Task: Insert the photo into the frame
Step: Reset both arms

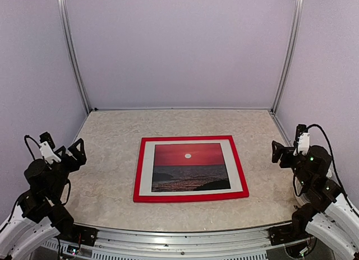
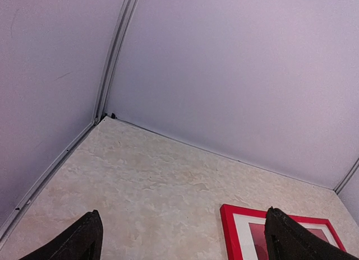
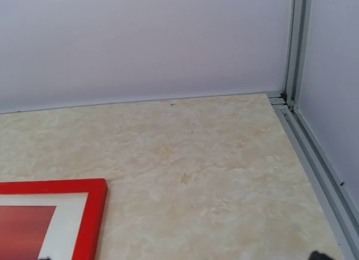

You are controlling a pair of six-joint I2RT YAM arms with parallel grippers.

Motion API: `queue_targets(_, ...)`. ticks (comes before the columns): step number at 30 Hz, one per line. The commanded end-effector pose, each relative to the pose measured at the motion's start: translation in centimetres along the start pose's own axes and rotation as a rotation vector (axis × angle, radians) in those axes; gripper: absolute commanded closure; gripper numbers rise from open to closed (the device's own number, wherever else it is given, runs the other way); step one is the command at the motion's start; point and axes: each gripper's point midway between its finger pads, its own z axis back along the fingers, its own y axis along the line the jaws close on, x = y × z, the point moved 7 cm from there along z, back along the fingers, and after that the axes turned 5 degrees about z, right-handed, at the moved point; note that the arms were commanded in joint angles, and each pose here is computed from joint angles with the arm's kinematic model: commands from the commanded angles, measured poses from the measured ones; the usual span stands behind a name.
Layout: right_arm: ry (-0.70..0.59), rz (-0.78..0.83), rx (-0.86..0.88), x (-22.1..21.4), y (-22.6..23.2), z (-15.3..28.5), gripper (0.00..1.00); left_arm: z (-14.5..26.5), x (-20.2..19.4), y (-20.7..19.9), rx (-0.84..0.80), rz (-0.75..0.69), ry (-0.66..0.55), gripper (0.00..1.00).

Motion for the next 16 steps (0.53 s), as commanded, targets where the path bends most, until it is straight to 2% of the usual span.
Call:
queue_targets(1, -0.047, -0.006, -0.033, 0.5, -0.7, 0.5, 0.01, 0.6, 1.3, 0.5, 0.020, -0.059, -0.048, 0.01)
queue_targets(8, -0.094, -0.037, -0.046, 0.7, -1.1, 1.4, 0.01, -0.6, 0.6, -0.6, -0.004, -0.131, 0.025, 0.01)
queue_targets(16, -0.153, -0.063, -0.041, 1.2, -1.5, 2.4, 0.01, -0.5, 0.7, -0.4, -0.007, -0.120, 0.017, 0.01)
